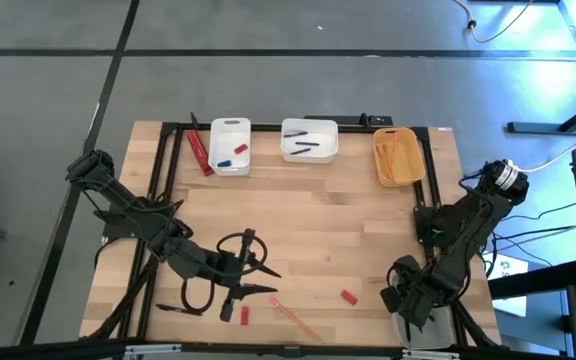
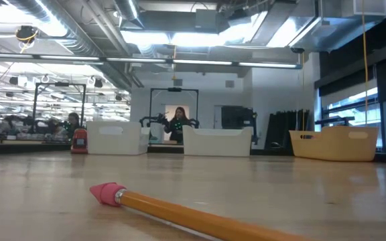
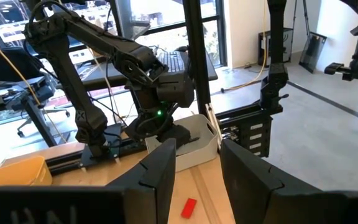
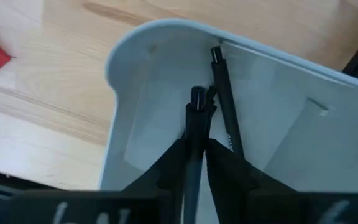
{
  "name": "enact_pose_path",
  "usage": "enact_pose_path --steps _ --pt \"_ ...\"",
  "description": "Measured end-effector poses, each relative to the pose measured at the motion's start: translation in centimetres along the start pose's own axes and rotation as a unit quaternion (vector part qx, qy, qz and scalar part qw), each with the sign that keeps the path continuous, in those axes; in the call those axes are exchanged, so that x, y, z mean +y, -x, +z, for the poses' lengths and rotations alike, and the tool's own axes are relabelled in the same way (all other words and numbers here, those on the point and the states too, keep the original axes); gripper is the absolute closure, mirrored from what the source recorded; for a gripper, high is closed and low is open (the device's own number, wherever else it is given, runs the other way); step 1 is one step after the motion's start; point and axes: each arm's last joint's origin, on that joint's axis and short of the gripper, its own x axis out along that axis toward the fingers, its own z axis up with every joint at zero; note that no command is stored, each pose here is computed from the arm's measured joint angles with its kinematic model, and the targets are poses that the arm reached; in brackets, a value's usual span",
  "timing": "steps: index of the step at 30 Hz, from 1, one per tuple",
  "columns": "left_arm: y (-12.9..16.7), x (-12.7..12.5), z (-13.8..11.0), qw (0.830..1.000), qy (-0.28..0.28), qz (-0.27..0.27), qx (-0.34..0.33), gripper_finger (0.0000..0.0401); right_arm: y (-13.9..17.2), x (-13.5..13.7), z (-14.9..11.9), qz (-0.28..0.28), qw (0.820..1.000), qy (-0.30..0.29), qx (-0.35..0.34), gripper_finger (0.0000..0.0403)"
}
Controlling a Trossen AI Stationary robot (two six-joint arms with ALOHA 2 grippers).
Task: Sort crayons/erasers/pens/pencils in bins
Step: Put the black pen into the gray bin, then put the right red eraser into the left white bin
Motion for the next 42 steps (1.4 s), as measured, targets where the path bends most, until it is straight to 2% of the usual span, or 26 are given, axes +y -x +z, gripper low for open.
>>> enact_pose_path --steps 6,10,14,20,23,25,28,30,32,35,40,42 --pt "0.0 0.0 0.0 1.000 0.000 0.001 0.000 0.0282 0.0 -0.1 0.1 -0.004 1.000 0.001 -0.003 0.0295" --pt "0.0 0.1 0.0 1.000 0.003 0.011 0.001 0.0282 0.0 -0.1 0.0 -0.004 1.000 0.001 -0.003 0.0284" --pt "0.4 0.5 1.7 0.999 0.013 0.031 0.001 0.0282 0.9 0.2 -0.2 0.000 1.000 0.001 -0.006 0.0284" --pt "1.5 1.3 3.9 0.997 0.039 0.033 0.057 0.0282 4.1 0.6 -0.4 0.015 0.996 0.001 -0.083 0.0283" --pt "2.2 1.6 4.3 0.992 0.063 0.036 0.099 0.0282 6.0 1.2 -0.6 0.059 0.989 0.030 -0.132 0.0283" --pt "2.5 1.7 4.2 0.988 0.088 0.041 0.123 0.0282 7.3 2.1 -0.9 0.119 0.975 0.072 -0.171 0.0283" --pt "2.8 1.7 3.7 0.978 0.129 0.051 0.155 0.0282 9.0 3.5 -1.5 0.209 0.939 0.144 -0.233 0.0283" --pt "3.0 1.7 3.1 0.968 0.160 0.061 0.181 0.0282 9.9 4.3 -1.9 0.245 0.915 0.188 -0.260 0.0283" --pt "3.2 1.8 2.5 0.956 0.194 0.076 0.208 0.0282 10.6 4.8 -2.2 0.265 0.894 0.229 -0.280 0.0283" --pt "3.7 1.8 1.6 0.932 0.248 0.105 0.244 0.0282 10.9 5.3 -2.5 0.278 0.873 0.277 -0.290 0.0283" --pt "4.3 1.5 1.0 0.885 0.357 0.148 0.259 0.0282 10.5 6.4 -3.4 0.299 0.834 0.375 -0.274 0.0283" --pt "4.5 1.2 1.0 0.879 0.373 0.150 0.258 0.0282 10.2 6.8 -3.6 0.298 0.823 0.405 -0.263 0.0283"
